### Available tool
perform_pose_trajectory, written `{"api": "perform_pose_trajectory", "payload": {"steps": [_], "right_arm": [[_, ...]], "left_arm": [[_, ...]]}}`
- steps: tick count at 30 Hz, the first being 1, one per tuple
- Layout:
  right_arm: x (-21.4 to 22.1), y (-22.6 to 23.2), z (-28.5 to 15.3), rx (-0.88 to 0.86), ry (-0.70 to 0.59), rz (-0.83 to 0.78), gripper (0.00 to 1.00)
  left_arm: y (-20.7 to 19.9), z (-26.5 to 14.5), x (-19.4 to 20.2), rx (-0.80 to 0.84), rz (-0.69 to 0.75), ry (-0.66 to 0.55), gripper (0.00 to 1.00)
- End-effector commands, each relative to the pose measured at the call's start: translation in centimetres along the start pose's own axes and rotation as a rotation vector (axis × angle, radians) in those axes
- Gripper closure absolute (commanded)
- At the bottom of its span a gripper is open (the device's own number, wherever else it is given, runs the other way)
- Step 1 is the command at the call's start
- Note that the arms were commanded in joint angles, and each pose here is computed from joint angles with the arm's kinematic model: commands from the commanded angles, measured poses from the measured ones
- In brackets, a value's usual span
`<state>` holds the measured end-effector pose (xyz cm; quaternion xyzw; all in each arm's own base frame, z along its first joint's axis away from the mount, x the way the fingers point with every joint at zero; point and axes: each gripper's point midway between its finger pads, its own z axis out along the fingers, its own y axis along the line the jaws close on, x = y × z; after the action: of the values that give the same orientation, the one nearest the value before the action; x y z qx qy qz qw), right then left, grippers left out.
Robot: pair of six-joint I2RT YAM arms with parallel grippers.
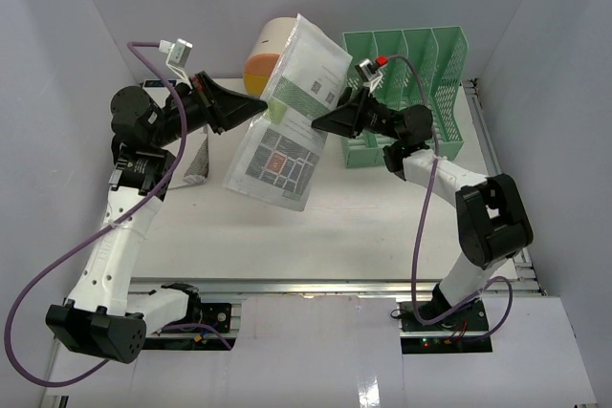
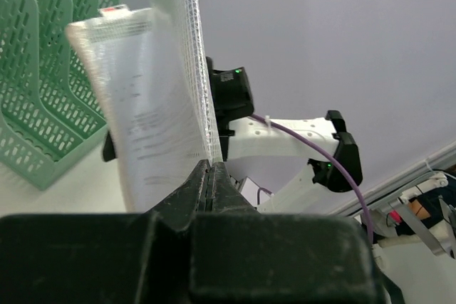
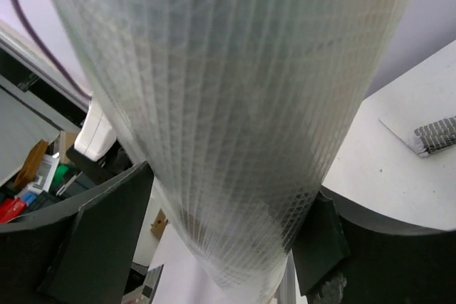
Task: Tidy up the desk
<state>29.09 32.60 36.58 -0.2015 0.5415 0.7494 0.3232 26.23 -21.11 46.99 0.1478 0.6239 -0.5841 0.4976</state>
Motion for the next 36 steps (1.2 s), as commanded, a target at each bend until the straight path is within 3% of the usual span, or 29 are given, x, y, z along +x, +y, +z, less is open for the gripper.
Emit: {"api": "perform_pose_trajectory", "payload": {"steps": [1,9,11,12,17,19,20,22,26,30,36], "right_arm": [[1.2,13.0,-1.8,-0.397,-0.028,-0.628,0.29],[2.3,15.6,-2.9,-0.412,0.047,-0.765,0.68],[2.2,15.0,-2.7,-0.387,0.081,-0.761,0.81],[2.4,14.6,-2.7,-0.372,0.109,-0.758,0.84],[2.7,11.4,-2.8,-0.263,0.223,-0.762,0.91],[2.3,9.6,-2.9,-0.156,0.245,-0.672,0.92],[1.8,8.6,-2.8,-0.122,0.243,-0.747,0.92],[0.9,6.5,-3.0,0.036,0.252,-0.732,0.92],[-2.0,3.9,-4.5,0.247,0.229,-0.881,0.92],[-6.8,1.8,-8.2,0.512,0.147,-1.025,0.92],[-15.0,-0.1,-16.6,0.880,0.019,-1.171,0.92]], "left_arm": [[1.4,-0.6,-0.9,-0.124,0.072,-0.047,1.00],[6.3,-1.4,1.7,-0.286,0.073,-0.024,1.00],[7.7,-1.5,2.8,-0.309,0.055,-0.003,0.97],[8.3,-1.6,3.3,-0.318,0.047,0.005,0.91],[10.1,-1.5,4.7,-0.335,0.042,0.026,0.49],[10.1,-1.4,4.6,-0.325,0.056,0.022,0.42],[10.0,-1.3,4.6,-0.319,0.059,0.024,0.37],[10.0,-1.1,4.4,-0.307,0.065,0.026,0.32],[10.3,-1.6,3.0,-0.368,0.128,-0.006,0.23],[10.4,-3.6,1.0,-0.486,0.270,-0.075,0.08],[11.9,-8.8,2.6,-0.694,0.398,-0.107,0.05]]}}
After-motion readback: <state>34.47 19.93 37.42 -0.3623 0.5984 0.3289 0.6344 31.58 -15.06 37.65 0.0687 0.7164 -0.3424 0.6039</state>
